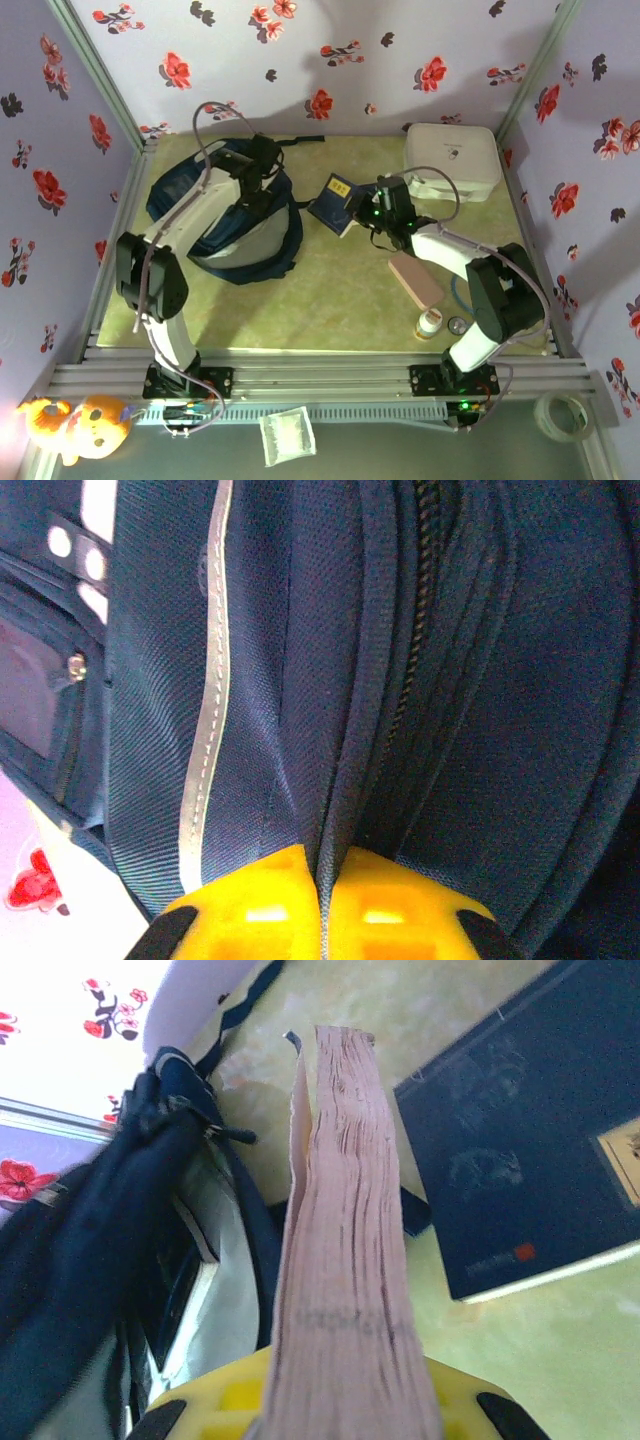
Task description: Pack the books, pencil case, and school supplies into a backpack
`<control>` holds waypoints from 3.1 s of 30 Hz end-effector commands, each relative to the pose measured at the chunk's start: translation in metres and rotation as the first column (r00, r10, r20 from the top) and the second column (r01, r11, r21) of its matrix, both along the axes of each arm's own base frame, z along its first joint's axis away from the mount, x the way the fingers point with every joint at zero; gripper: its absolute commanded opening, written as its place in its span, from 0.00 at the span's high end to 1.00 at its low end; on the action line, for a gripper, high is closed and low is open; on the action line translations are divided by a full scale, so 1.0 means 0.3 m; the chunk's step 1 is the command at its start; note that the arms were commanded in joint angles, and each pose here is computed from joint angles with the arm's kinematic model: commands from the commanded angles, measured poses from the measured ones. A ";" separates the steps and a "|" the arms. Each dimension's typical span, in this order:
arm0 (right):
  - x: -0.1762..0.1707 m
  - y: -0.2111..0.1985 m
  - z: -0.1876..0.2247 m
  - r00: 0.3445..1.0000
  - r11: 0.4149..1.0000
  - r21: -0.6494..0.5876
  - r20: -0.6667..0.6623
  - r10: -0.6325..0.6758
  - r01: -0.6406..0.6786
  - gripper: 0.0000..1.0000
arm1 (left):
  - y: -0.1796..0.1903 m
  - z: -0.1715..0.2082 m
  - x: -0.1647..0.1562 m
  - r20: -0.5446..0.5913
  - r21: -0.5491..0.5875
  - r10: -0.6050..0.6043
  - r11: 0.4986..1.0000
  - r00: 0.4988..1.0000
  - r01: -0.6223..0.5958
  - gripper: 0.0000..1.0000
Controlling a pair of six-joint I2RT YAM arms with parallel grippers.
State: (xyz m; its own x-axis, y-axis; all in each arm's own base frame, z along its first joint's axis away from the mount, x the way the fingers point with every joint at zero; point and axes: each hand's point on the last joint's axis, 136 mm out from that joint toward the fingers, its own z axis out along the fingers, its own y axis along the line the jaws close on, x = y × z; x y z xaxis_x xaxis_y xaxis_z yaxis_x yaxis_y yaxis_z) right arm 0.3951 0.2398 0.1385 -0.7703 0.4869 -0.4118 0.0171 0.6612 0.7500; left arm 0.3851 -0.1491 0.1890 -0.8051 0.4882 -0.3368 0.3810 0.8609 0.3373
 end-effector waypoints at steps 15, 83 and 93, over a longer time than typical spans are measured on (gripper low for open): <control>-0.094 -0.031 0.256 0.974 0.990 0.129 0.227 0.026 -0.057 0.89 | -0.095 0.314 0.090 0.287 -0.331 0.152 0.942 0.946 -0.051 1.00; 0.110 0.816 -0.040 0.981 0.908 0.401 -0.092 0.169 -0.119 0.50 | -0.022 0.338 0.096 0.202 -0.682 0.386 0.715 0.900 -0.153 1.00; 0.017 0.602 -0.022 0.976 0.923 0.373 -0.145 0.160 -0.096 0.46 | -0.005 0.256 0.131 0.203 -0.699 0.386 0.701 0.900 -0.143 1.00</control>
